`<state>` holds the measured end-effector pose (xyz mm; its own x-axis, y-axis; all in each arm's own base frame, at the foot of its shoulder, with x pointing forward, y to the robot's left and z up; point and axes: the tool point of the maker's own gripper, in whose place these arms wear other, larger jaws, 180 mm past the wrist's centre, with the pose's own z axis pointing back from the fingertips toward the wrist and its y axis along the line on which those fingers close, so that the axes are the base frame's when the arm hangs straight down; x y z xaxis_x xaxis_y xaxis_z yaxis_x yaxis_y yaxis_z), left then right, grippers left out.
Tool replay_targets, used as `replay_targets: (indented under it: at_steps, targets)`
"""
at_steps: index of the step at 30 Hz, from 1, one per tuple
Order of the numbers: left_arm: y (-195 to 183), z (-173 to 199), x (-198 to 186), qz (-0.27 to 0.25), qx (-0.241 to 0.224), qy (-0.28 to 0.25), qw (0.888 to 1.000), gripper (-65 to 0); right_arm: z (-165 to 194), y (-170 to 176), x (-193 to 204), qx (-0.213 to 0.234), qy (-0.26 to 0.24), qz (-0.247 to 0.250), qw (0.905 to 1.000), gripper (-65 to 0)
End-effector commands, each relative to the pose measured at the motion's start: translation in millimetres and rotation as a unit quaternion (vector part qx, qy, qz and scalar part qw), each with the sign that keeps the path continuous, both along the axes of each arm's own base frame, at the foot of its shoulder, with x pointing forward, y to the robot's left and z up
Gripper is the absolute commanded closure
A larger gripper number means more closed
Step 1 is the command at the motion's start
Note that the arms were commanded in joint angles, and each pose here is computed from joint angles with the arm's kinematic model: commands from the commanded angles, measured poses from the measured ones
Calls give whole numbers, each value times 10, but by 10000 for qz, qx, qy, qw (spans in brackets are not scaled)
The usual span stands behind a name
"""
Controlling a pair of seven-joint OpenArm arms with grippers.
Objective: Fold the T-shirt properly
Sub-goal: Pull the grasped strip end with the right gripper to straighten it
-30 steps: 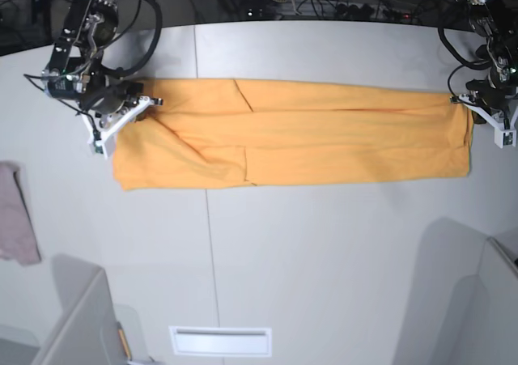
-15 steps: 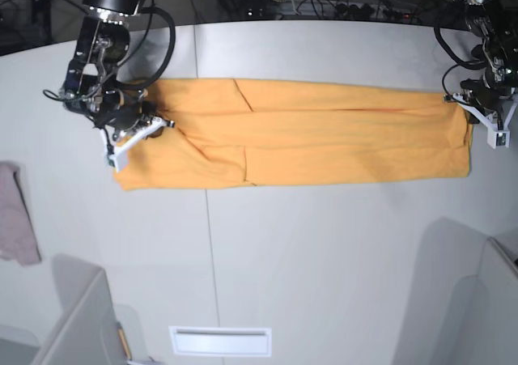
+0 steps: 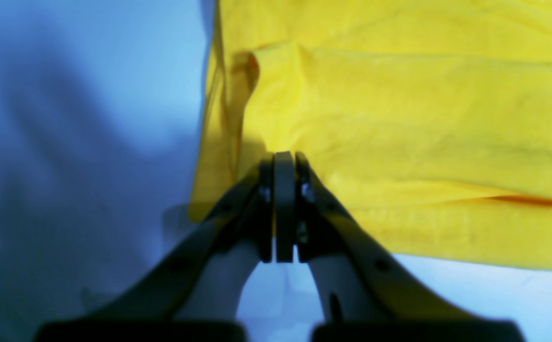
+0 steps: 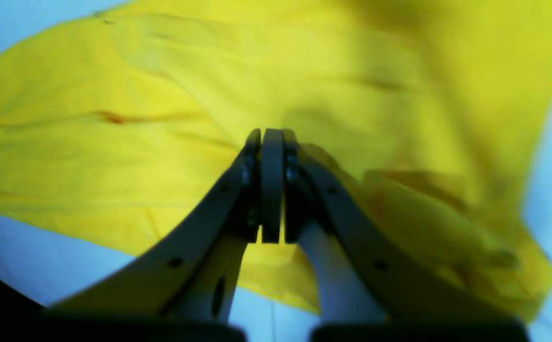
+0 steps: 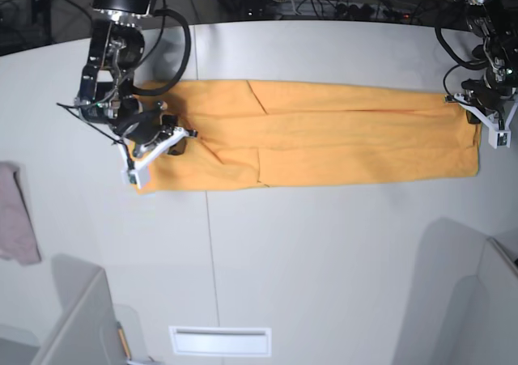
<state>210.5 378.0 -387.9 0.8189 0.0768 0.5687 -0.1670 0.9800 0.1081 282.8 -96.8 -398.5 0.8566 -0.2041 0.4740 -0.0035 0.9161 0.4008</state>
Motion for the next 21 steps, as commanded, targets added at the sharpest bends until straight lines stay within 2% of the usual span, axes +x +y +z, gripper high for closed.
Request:
replay_targets:
  at_steps: [1,4,6,10,14,17,18,21]
  targets:
    - [81,150,85,-31,156,-204,9997,0,-5,-23,65,4,-37,-25,10000,0]
    - [101,177,100,-45,190,-222,9996,0,-210,11,65,112,305,-19,9995,0]
    - [166,220,91,-78,290,-180,9994,0,-236,9,48,119,349,-19,9993,0]
    - [386,384,51,102,429,-315,9985,0,100,-40,72,-15,-186,-35,9998,0]
    - [533,630,12,-313,492,-555,9968,0,485,-49,19,-159,-787,-40,9968,0]
    - [610,719,-48,-392,571,-626,9956,0,551,-47,-37,-196,-874,-32,9960,0]
    - [615,731,-49,-411,580,-640,9954,-33,547,-47,-42,-196,-866,-32,9960,0]
    - [590,732,-33,-519,571,-654,9949,-329,526,-44,-59,-195,-825,-19,9964,0]
